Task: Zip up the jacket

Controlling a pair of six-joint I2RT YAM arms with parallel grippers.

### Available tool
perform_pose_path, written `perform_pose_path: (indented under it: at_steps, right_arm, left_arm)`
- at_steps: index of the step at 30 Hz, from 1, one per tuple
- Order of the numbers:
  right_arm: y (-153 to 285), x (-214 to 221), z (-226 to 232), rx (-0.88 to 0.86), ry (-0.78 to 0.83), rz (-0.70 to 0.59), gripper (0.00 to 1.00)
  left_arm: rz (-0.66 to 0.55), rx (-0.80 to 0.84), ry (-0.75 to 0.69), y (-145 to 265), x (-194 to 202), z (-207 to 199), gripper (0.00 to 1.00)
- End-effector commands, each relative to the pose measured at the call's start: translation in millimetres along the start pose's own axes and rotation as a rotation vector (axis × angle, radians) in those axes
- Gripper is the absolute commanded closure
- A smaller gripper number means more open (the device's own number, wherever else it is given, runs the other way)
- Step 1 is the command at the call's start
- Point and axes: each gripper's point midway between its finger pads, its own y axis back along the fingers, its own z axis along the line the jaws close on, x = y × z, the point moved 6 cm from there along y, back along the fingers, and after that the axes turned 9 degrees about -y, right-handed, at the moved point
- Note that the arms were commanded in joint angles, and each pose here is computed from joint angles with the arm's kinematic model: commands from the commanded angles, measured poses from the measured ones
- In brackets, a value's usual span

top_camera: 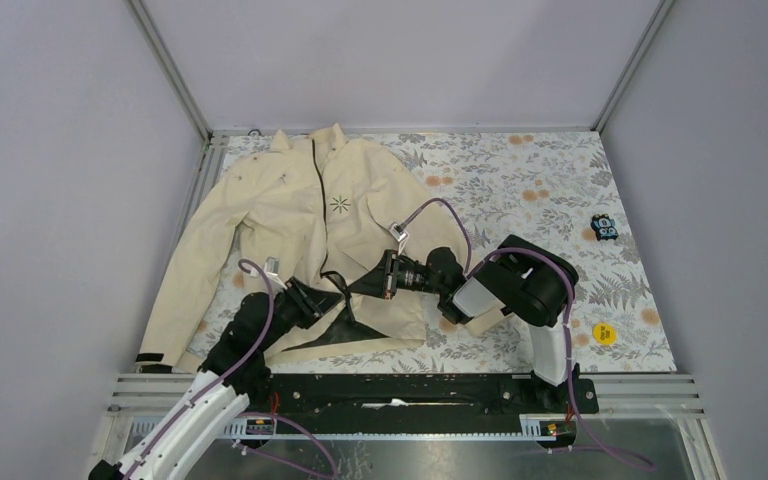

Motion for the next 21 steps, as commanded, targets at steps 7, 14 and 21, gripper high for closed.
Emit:
perform_pose_path:
  at_steps: [7, 14, 21]
  right_arm:
    - [-14, -8, 23, -0.110, 0.025, -0.125, 1.00]
    - [-20, -13, 5, -0.034, -0.065, -0.244, 1.00]
    - [-23, -17, -5, -0.005, -0.062, -0.285, 1.00]
  left_arm:
    - [0.083, 0.084, -0.027, -4, 6, -12, 1.00]
    - [0.214, 0.112, -0.017, -3, 25, -6, 1.00]
    - [0.237, 0.096, -0.022, 1, 31, 1, 1.00]
